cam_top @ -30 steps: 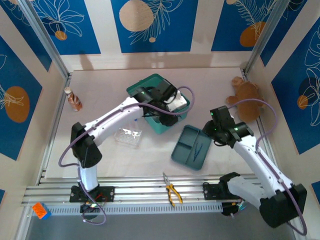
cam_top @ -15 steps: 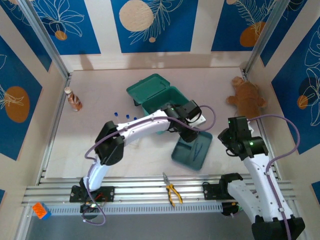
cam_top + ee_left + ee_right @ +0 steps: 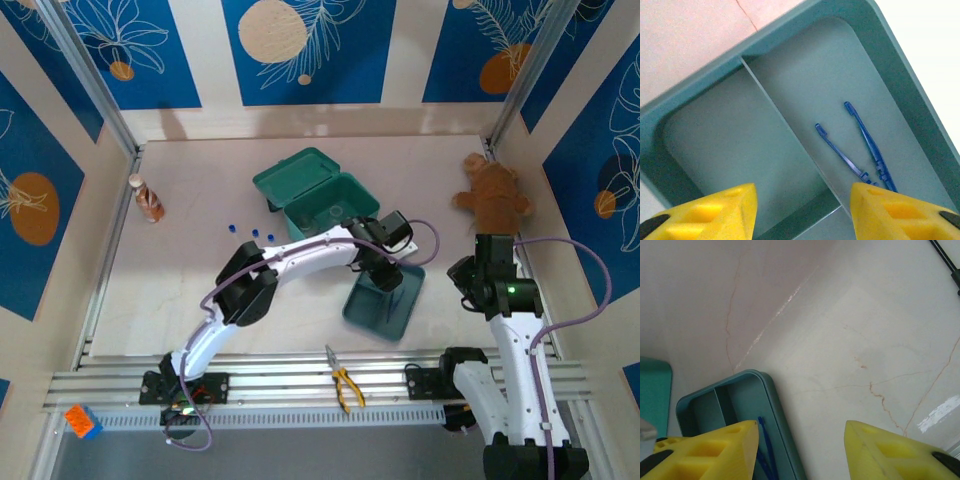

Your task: Organize the chemistry lab equipment

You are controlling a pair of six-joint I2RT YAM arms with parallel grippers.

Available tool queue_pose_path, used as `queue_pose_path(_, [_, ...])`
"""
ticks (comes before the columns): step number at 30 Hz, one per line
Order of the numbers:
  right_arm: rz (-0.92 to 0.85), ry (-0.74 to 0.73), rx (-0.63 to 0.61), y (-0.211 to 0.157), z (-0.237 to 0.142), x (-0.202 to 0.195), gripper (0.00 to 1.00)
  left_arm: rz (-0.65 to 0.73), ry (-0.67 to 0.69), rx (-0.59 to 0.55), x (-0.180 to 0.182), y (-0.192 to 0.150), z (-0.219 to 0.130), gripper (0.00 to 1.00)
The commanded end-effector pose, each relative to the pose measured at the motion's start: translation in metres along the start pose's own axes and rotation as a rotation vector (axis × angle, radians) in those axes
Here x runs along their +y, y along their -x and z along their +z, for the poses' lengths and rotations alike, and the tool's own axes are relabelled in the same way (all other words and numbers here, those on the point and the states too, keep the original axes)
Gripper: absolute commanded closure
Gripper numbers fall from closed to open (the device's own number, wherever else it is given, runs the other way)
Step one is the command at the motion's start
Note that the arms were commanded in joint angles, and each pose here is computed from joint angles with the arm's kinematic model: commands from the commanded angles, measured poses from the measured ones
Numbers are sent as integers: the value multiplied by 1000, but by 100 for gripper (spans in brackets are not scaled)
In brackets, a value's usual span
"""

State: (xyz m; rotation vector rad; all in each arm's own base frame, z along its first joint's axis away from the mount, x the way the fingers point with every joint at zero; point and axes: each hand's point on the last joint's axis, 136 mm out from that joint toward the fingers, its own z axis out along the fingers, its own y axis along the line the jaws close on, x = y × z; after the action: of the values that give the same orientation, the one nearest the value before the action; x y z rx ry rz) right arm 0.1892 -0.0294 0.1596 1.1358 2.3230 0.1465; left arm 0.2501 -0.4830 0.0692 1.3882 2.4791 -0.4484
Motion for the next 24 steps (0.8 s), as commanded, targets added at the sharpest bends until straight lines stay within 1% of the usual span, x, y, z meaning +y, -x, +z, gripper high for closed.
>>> queue_pose_path(1, [-17, 19, 23, -4, 2, 2, 51, -15, -58, 18, -17, -1, 7, 48])
queue_pose_path(6, [-14, 23, 25, -3, 3, 3, 51, -21, -71, 46, -22, -6, 16, 48])
queue_pose_path(9, [-14, 27, 28, -3, 3, 3, 51, -29, -63, 70, -19, -12, 24, 51])
queue_pose_path(17, [-19, 41, 30, -3, 3, 5, 58, -21, -24, 94, -11, -18, 33, 64])
queue_pose_path(20, [-23, 45, 31, -4, 3, 6, 60, -16, -20, 96, -11, -18, 34, 74])
queue_pose_path(23, [-24, 47, 30, -4, 3, 6, 61, -13, -22, 97, -11, -18, 34, 87])
queue_pose_path(24, [-24, 48, 31, -4, 3, 6, 61, -12, -27, 98, -12, -18, 34, 93])
